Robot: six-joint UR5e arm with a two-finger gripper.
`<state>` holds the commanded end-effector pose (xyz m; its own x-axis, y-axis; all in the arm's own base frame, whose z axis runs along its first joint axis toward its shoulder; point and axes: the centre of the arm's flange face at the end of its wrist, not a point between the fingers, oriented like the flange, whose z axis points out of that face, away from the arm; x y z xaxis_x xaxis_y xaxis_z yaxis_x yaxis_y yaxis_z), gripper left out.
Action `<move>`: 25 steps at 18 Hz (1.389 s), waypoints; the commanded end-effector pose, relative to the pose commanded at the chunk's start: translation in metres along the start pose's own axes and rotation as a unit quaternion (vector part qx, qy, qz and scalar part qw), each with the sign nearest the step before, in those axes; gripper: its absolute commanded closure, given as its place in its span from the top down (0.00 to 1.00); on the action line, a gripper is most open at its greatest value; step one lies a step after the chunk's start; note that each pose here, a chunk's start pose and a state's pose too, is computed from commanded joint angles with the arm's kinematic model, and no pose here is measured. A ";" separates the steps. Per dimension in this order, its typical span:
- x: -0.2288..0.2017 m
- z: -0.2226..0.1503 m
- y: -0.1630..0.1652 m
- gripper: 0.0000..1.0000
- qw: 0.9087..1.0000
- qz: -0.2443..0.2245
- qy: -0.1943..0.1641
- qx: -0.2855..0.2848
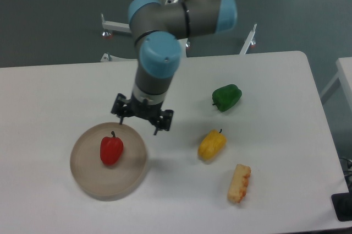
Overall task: Pick up the red pepper from the plate
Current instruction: 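Swing the open gripper over to above the red pepper on the plate, then lower the open gripper around the red pepper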
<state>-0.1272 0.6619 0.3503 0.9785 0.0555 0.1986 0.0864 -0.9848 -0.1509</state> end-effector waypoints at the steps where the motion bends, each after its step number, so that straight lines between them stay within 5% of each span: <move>1: 0.002 0.003 -0.001 1.00 1.000 0.000 0.000 0.002; 25: 0.031 0.103 -0.010 1.00 0.999 0.030 -0.032 -0.001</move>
<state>-0.0787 0.6904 0.2578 0.9919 0.0062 0.1266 0.0264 -0.9870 -0.1586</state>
